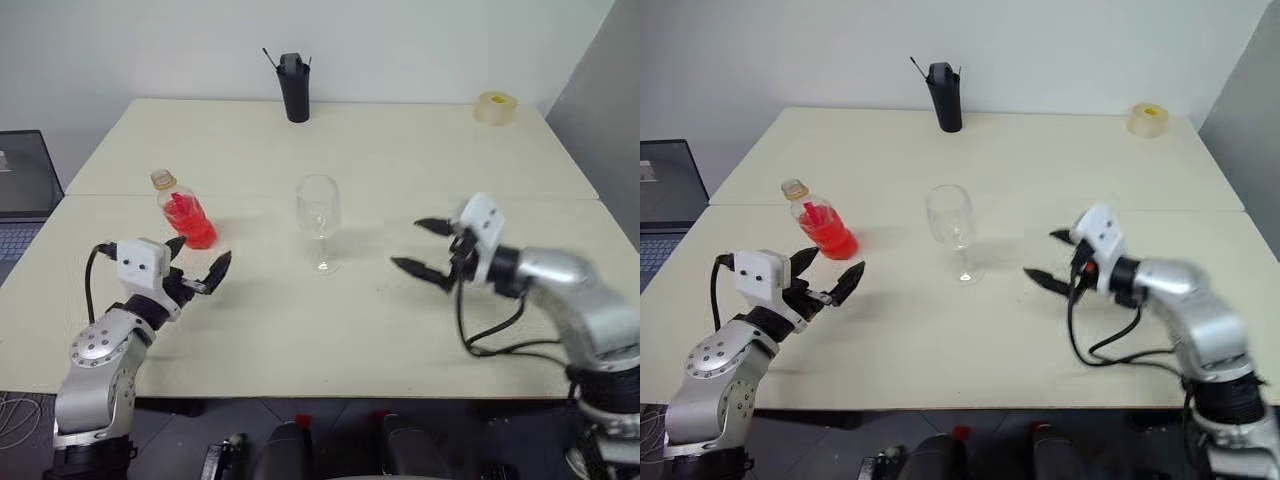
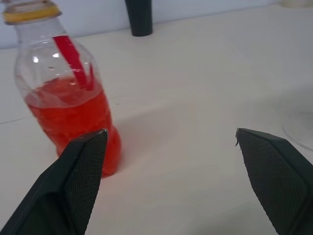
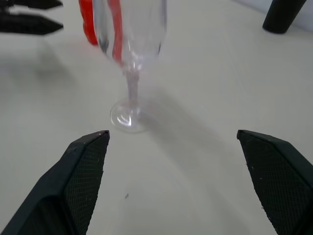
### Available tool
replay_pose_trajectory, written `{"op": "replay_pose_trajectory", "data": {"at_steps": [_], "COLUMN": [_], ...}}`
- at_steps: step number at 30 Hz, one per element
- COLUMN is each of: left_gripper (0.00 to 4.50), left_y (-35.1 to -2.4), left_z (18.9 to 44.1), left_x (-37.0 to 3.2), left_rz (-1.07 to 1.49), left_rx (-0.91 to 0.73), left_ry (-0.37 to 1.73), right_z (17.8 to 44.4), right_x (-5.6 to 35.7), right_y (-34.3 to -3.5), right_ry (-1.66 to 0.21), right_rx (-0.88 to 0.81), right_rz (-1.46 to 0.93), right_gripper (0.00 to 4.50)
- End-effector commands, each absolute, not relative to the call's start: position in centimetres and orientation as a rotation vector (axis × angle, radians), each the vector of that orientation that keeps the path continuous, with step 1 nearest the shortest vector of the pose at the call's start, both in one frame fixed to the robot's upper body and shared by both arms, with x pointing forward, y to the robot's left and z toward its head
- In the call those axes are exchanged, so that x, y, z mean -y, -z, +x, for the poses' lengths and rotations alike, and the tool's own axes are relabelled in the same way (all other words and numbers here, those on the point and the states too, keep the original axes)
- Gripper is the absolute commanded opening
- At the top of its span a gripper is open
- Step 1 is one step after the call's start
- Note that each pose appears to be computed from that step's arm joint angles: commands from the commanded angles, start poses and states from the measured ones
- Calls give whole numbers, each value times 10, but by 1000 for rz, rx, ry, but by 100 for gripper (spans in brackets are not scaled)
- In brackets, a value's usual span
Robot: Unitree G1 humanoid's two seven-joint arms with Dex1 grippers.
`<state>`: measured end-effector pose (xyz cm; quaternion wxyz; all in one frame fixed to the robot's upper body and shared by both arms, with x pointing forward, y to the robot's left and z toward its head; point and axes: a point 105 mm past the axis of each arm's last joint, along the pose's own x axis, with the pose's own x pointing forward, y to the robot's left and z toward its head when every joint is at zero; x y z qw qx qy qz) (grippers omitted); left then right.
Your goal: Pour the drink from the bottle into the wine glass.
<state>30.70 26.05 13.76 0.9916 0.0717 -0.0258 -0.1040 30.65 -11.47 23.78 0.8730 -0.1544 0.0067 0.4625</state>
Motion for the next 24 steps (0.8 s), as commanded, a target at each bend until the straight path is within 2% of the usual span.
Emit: {"op": "replay_pose_trajectory", "data": {"at_steps": [1,7,16,24], "left_gripper": [450,450,450,450], "left_y": [-145,-143,-153,-152], "left_z": [310,322,337,338], "left_x": [-266,-269,-272,-281], "left_rz": [169,168,181,178], "left_rx": [110,130,163,150], "left_ry": [152,84,47,-7], "right_z": [291,279,274,274], "right_x": [94,64,52,52], "right_y": [-278,-310,-313,-309], "right_ry": [-1061,-1194,-1239,-1242], "right_rx": [56,86,55,51], "right_rz": [-323,-304,-334,-336], "right_gripper": [447,447,447,447]}}
